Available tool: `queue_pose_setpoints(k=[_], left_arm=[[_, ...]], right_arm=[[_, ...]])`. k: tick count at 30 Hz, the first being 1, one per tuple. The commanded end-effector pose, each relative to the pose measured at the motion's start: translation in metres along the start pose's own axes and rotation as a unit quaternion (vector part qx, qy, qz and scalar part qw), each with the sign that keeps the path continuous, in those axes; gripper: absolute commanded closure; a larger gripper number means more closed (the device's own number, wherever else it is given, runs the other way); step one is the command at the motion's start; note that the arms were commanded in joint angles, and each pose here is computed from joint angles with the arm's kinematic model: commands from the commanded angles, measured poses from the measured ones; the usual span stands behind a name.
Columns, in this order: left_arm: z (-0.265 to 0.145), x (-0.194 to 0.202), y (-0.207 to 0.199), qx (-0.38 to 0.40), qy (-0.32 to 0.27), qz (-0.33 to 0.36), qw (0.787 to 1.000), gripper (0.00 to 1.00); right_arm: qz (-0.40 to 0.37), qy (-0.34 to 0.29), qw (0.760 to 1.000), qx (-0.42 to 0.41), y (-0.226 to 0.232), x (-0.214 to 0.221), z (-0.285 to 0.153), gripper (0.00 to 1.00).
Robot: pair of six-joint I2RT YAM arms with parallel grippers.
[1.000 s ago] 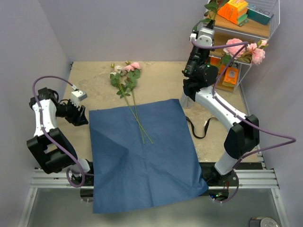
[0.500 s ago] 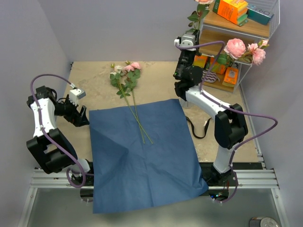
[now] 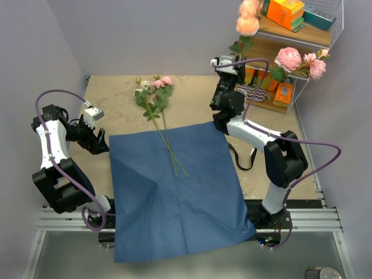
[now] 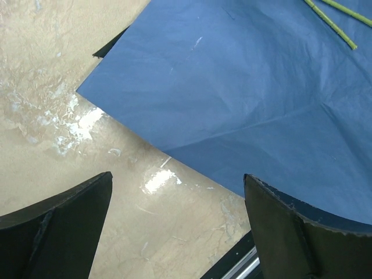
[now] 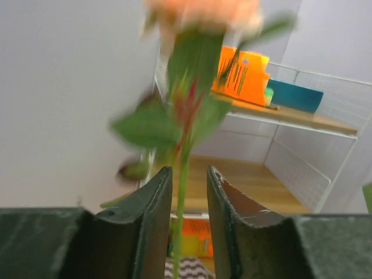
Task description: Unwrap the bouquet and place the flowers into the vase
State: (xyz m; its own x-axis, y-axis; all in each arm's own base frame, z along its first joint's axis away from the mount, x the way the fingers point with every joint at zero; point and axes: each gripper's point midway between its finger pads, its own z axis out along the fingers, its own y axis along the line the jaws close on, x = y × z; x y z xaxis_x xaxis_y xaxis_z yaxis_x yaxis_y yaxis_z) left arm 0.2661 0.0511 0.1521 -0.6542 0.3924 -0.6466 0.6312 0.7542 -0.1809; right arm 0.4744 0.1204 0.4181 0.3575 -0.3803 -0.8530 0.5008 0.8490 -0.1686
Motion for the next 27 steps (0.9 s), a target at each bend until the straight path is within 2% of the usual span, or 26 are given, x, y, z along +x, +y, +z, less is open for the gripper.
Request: queue_pose_setpoints(k=[1, 3, 7, 10, 13, 17, 18, 19, 20, 21, 22, 26, 27], left_arm=[[-0.01, -0.015, -0.001, -0.004, -0.025, 0.002, 1.0, 0.01], [-0.011, -0.016, -0.002, -0.005, -0.027, 0.006, 1.0, 0.01], [-0.013, -0.015, -0.006, -0.008, -0.028, 0.012, 1.0, 0.01], [-0.014, -0.016, -0.009, -0.009, -0.031, 0.014, 0.999, 0.01], [-0.013, -0.015, -0.013, -0.007, -0.032, 0.013, 0.999, 0.01], [-0.012, -0.012, -0.017, -0.003, -0.034, 0.014, 0.999, 0.01], [-0.012, -0.012, -0.018, 0.0, -0.034, 0.016, 0.999, 0.01], [-0.012, -0.01, -0.022, 0.006, -0.032, 0.014, 0.999, 0.01], [-0.011, -0.01, -0.022, 0.008, -0.031, 0.015, 0.999, 0.01], [-0.011, -0.01, -0.021, 0.007, -0.031, 0.013, 0.999, 0.01], [-0.011, -0.01, -0.02, 0.004, -0.032, 0.014, 0.999, 0.01], [-0.012, -0.009, -0.022, 0.004, -0.033, 0.008, 0.999, 0.01], [-0.012, -0.009, -0.022, 0.004, -0.033, 0.008, 0.999, 0.01]], right_arm=[[0.078, -0.007, 0.995, 0.057, -0.042, -0.029, -0.023, 0.56], [0.086, 0.01, 0.995, 0.051, -0.042, -0.028, -0.034, 0.36], [0.09, 0.047, 0.994, 0.041, -0.038, -0.031, -0.054, 0.26], [0.107, 0.072, 0.991, 0.014, -0.029, -0.042, -0.08, 0.26], [0.118, 0.098, 0.987, -0.052, 0.001, -0.049, -0.119, 0.26], [0.152, 0.142, 0.969, -0.131, 0.047, -0.061, -0.173, 0.25], [0.09, 0.163, 0.968, -0.171, 0.064, -0.047, -0.189, 0.23], [0.117, 0.187, 0.958, -0.185, 0.081, -0.044, -0.199, 0.22], [0.112, 0.204, 0.952, -0.199, 0.102, -0.049, -0.204, 0.22], [0.063, 0.226, 0.946, -0.226, 0.112, -0.033, -0.217, 0.22], [0.079, 0.234, 0.935, -0.256, 0.131, -0.032, -0.226, 0.22], [0.108, 0.245, 0.903, -0.336, 0.177, -0.033, -0.241, 0.29], [0.071, 0.268, 0.889, -0.365, 0.194, -0.008, -0.254, 0.31]])
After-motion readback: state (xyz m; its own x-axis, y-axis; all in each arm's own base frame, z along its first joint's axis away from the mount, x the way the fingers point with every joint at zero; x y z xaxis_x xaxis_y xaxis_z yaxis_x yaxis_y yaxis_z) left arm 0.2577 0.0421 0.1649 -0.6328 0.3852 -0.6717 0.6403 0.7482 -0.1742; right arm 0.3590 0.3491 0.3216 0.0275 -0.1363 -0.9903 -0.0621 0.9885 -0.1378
